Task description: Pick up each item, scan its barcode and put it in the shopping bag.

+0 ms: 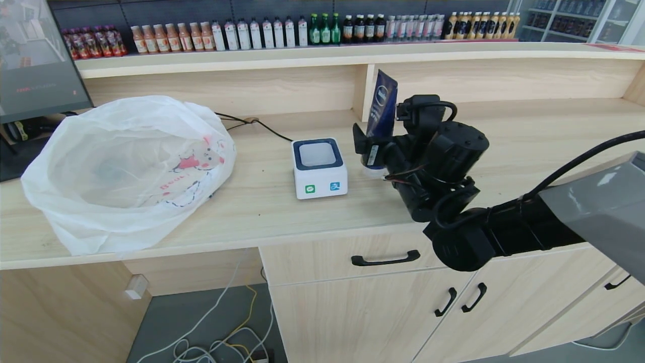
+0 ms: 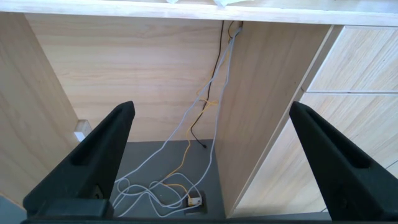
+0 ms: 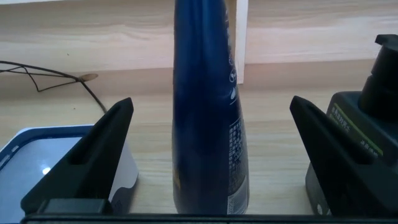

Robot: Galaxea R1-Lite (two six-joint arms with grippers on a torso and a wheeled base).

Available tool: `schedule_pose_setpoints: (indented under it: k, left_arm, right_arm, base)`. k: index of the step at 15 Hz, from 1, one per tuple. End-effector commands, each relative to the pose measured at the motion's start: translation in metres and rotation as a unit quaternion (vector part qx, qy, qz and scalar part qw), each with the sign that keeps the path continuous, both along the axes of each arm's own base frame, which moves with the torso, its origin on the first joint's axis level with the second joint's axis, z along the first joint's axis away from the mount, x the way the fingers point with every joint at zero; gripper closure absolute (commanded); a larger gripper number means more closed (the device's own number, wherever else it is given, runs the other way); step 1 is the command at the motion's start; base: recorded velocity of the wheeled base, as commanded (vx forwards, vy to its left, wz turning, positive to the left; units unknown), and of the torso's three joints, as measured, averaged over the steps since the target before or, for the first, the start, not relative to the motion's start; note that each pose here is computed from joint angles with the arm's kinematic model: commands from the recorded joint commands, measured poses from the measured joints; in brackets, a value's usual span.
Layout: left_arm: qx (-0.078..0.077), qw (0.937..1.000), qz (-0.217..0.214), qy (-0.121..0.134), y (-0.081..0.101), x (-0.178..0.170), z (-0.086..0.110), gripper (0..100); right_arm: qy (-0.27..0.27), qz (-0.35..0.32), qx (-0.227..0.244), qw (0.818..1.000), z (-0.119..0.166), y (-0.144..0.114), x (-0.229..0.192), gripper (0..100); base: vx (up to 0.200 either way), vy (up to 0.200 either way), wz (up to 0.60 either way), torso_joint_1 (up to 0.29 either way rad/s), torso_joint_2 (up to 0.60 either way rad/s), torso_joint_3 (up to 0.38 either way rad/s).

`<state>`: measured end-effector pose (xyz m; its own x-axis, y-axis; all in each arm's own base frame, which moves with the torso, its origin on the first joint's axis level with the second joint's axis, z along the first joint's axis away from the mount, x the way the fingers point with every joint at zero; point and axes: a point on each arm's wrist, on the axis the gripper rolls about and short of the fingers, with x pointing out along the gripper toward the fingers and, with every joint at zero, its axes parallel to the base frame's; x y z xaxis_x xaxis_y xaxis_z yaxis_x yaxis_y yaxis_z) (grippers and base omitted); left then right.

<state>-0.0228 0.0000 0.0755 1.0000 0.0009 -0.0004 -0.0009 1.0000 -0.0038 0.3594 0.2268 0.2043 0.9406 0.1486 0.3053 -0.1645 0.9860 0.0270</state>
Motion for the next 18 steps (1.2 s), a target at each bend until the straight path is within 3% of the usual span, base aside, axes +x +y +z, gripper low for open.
schedule_pose_setpoints:
  k: [1, 17, 18]
  left_arm:
    - [0.000, 1.0000, 0.000, 0.000, 0.000, 0.000, 0.000, 0]
    - [0.000, 1.0000, 0.000, 0.000, 0.000, 0.000, 0.000, 0]
    - [0.000, 1.0000, 0.000, 0.000, 0.000, 0.000, 0.000, 0]
  right_arm:
    - [0.006, 0.001, -0.004, 1.000, -0.008, 0.003, 0.003, 0]
    - [0.002, -0.007, -0.012, 1.000, -0.027, 0.003, 0.011, 0]
    - [0.002, -0.008, -0.013, 1.000, -0.027, 0.001, 0.012, 100]
  base:
    - [0.000, 0.000, 0.00, 0.000, 0.00, 0.000]
    - [0.000, 0.000, 0.00, 0.000, 0.00, 0.000]
    - [0.000, 0.000, 0.00, 0.000, 0.00, 0.000]
